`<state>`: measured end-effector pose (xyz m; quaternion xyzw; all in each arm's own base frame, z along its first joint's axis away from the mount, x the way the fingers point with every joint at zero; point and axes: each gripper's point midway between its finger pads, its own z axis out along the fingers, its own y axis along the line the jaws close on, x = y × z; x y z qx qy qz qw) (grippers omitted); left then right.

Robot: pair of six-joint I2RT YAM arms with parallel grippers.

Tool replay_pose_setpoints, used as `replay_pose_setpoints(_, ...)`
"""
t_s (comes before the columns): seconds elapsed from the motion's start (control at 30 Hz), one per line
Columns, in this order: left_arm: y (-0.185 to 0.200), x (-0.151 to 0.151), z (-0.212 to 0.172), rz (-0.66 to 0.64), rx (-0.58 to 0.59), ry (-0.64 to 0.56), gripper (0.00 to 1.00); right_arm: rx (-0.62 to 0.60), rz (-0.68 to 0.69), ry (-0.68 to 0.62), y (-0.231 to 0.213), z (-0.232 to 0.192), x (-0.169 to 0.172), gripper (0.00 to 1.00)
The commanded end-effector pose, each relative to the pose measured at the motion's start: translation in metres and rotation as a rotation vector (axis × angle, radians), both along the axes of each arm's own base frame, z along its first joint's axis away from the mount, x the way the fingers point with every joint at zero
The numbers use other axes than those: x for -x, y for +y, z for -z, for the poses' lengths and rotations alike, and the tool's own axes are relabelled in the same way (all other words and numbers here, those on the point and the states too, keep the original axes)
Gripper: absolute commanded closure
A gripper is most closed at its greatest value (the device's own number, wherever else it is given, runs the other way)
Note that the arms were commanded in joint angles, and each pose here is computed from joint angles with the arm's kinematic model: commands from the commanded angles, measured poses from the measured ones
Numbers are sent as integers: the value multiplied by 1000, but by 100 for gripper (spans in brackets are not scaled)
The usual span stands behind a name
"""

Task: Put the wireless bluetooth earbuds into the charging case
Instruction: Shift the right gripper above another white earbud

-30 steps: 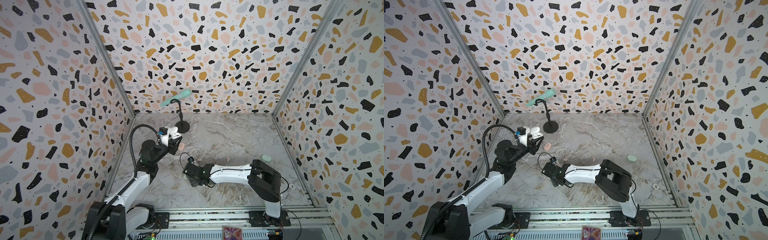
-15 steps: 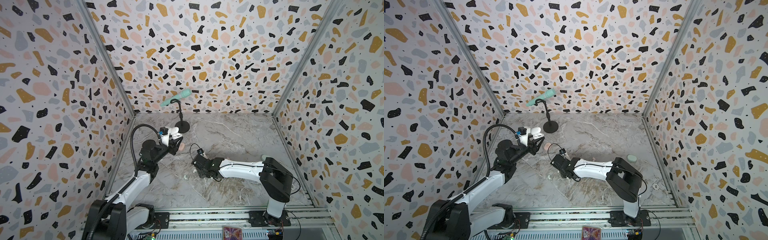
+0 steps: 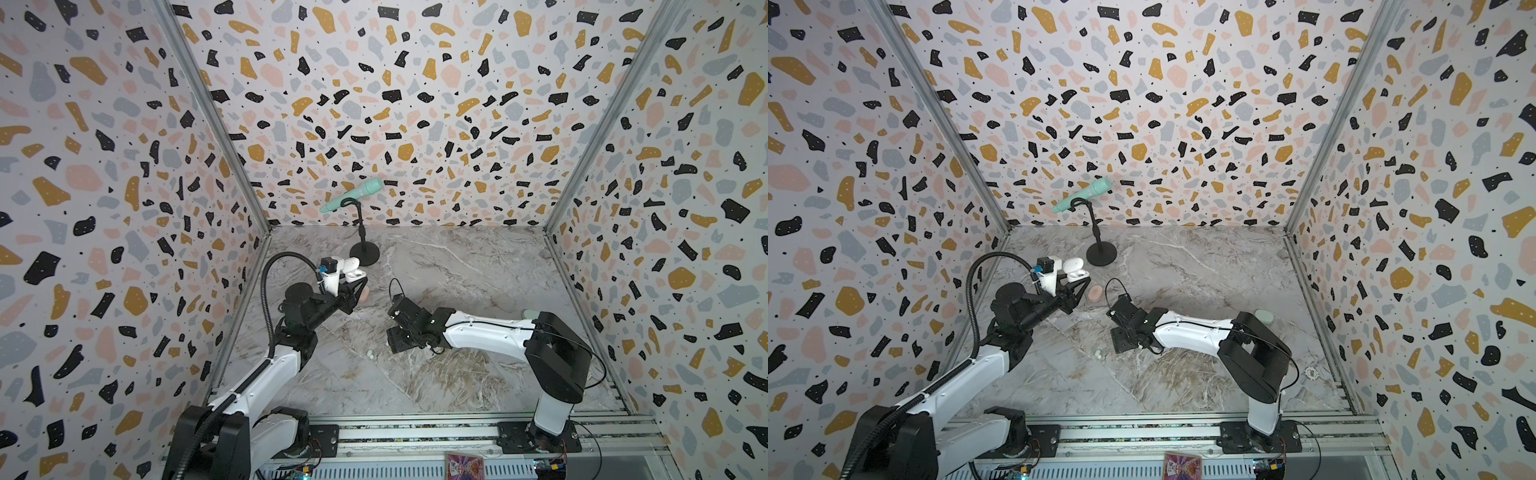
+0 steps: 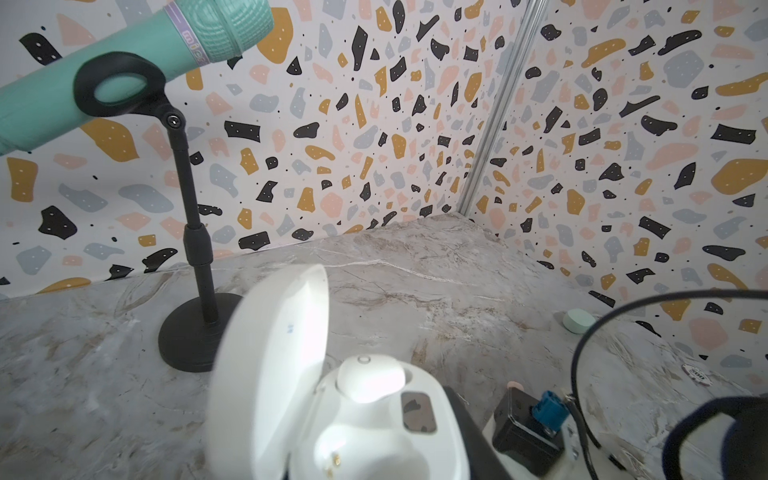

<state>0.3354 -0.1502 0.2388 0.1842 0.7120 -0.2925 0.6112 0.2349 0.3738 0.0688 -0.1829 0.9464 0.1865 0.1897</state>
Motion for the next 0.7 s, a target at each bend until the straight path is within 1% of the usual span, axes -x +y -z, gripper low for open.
replay_pose_setpoints(0.0,1,3,-10,-11,28,-28,92,-109,21,132,18,1,17,32)
replay_pose_setpoints(0.2,1,4,-11,-13,44,-11,92,-114,51,184,23,19,15,33)
replay_pose_setpoints(0.47,20,2,-3,-132,18,28,92,-120,62,182,33,27,5,35)
replay_pose_setpoints(0.67,23,1,-4,-148,8,27,92,-110,55,180,40,27,-1,35)
